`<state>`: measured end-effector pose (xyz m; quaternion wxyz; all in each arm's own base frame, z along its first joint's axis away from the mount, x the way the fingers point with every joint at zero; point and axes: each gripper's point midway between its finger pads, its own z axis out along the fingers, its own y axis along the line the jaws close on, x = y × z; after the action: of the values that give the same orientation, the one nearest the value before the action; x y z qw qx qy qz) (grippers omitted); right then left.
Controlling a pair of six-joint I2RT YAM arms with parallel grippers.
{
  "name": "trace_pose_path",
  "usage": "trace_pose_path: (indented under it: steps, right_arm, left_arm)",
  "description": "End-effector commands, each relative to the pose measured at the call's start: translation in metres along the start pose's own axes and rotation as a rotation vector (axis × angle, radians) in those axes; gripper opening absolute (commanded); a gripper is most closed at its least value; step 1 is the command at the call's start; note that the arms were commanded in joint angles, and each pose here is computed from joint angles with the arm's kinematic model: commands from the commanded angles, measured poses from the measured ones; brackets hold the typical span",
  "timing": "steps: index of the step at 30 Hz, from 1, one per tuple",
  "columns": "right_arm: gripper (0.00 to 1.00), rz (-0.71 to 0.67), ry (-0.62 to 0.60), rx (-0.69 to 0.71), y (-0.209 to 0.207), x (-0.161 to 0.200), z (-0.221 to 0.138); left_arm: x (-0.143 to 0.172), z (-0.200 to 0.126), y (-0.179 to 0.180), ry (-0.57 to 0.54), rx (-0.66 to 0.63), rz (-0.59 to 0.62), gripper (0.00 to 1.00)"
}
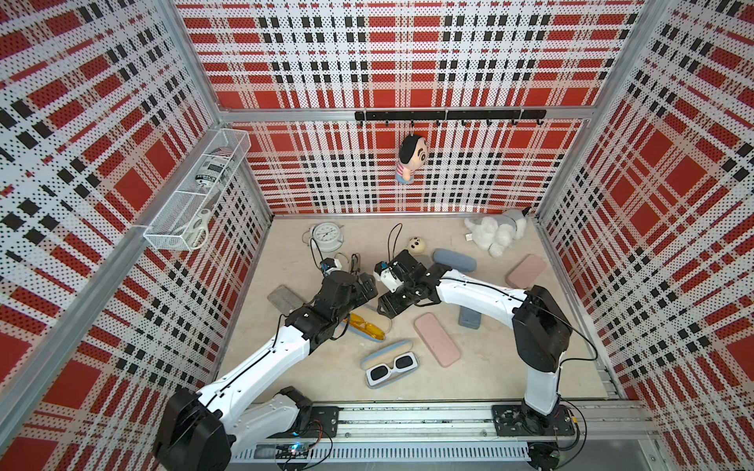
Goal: Close the glasses case
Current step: Pick up the glasses case at the center of the board.
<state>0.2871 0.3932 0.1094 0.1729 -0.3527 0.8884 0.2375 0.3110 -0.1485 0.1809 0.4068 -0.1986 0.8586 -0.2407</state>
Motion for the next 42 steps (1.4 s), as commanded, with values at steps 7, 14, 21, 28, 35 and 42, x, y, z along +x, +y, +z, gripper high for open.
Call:
trace_pose_path:
  steps: [7, 14, 21, 28, 35, 42]
  right_arm:
    - [0.63, -0.060, 0.082, -0.070, 0.013, 0.005, 0.038]
    - [0.59, -0.075, 0.098, -0.078, 0.011, 0.003, 0.053]
    - [0.39, -0.077, 0.131, -0.100, 0.011, 0.009, 0.064]
    - [0.25, -0.073, 0.144, -0.091, 0.008, 0.014, 0.069]
    - [0.13, -0.063, 0.150, -0.086, 0.006, 0.016, 0.071]
    - [0.10, -0.063, 0.134, -0.063, 0.004, 0.012, 0.065]
  left_arm:
    - [-0.014, -0.018, 0.007, -0.057, 0.031, -0.057, 0.98]
    - [-0.014, -0.022, 0.017, -0.064, 0.016, -0.079, 0.98]
    - [-0.008, -0.020, 0.023, -0.050, 0.005, -0.092, 0.98]
    - [-0.005, -0.019, 0.027, -0.049, 0.001, -0.102, 0.98]
    - [-0.002, -0.017, 0.029, -0.040, -0.004, -0.100, 0.98]
    - [0.001, -0.015, 0.032, -0.035, -0.009, -0.100, 0.98]
